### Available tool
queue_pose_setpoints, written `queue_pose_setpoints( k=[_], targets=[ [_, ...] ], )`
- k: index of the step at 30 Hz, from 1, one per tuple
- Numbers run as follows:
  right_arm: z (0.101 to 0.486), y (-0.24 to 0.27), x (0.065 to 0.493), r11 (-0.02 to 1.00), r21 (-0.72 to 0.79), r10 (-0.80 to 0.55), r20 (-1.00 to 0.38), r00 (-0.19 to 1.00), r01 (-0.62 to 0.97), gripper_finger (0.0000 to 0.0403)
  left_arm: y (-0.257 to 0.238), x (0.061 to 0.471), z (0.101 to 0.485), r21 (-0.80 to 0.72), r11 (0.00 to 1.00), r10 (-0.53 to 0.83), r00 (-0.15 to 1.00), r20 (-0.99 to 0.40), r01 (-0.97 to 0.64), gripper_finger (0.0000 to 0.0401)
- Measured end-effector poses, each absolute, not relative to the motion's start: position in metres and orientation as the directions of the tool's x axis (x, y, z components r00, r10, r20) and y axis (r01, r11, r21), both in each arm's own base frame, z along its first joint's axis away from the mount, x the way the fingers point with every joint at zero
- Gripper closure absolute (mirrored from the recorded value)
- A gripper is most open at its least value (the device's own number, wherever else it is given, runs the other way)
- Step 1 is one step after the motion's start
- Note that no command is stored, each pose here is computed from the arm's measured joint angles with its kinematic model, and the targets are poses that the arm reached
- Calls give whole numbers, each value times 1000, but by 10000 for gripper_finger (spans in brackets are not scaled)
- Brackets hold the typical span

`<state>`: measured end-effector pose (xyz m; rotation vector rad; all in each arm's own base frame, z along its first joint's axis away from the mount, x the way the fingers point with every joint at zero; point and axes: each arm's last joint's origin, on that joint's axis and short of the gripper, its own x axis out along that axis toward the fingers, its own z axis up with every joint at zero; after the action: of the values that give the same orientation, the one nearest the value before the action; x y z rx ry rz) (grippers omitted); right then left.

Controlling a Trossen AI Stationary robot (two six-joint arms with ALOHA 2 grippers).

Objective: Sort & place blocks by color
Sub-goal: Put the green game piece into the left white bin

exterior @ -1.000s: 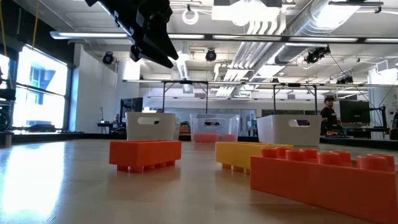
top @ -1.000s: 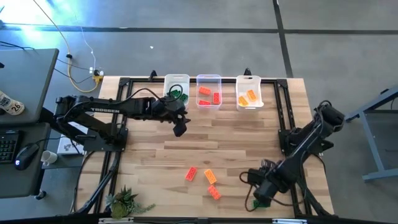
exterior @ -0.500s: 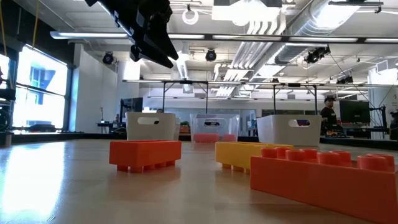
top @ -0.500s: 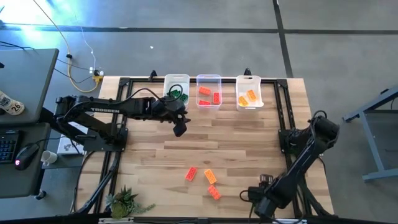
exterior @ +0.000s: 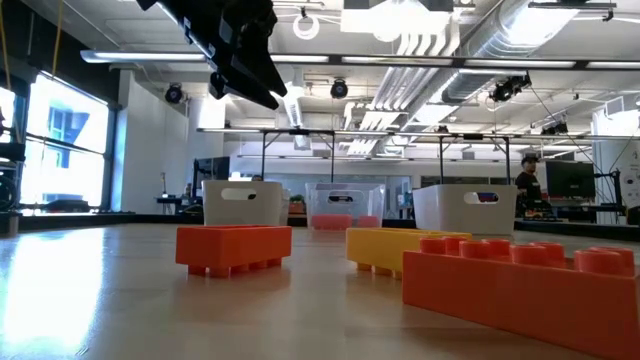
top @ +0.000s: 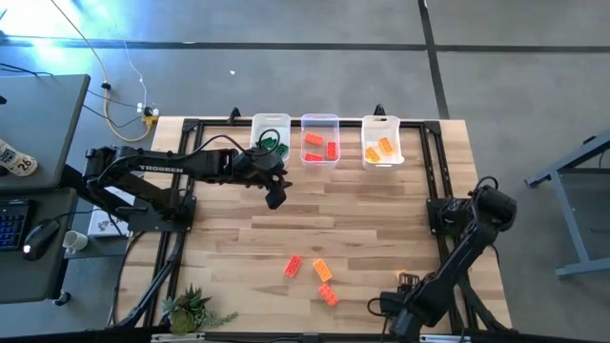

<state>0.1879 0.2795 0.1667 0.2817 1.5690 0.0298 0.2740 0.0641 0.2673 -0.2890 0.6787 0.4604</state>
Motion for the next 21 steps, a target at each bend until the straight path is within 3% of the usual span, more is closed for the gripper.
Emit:
queue_pose_setpoints(
  k=[10,13,17,21],
  targets=[
    [138,285,191,968,140,161,-983,-85,209,178,64,274,267,-107,861,314,684,-659,-498,217],
    [137,284,190,962,128,153,-984,-88,239,212,64,274,267,-110,859,313,684,-659,-499,217],
    [138,283,192,959,131,158,-983,-90,253,295,64,274,267,-166,827,313,684,-659,-537,217],
    [138,277,201,952,136,169,-980,-101,273,299,64,274,267,-279,744,313,685,-658,-607,217]
  ],
)
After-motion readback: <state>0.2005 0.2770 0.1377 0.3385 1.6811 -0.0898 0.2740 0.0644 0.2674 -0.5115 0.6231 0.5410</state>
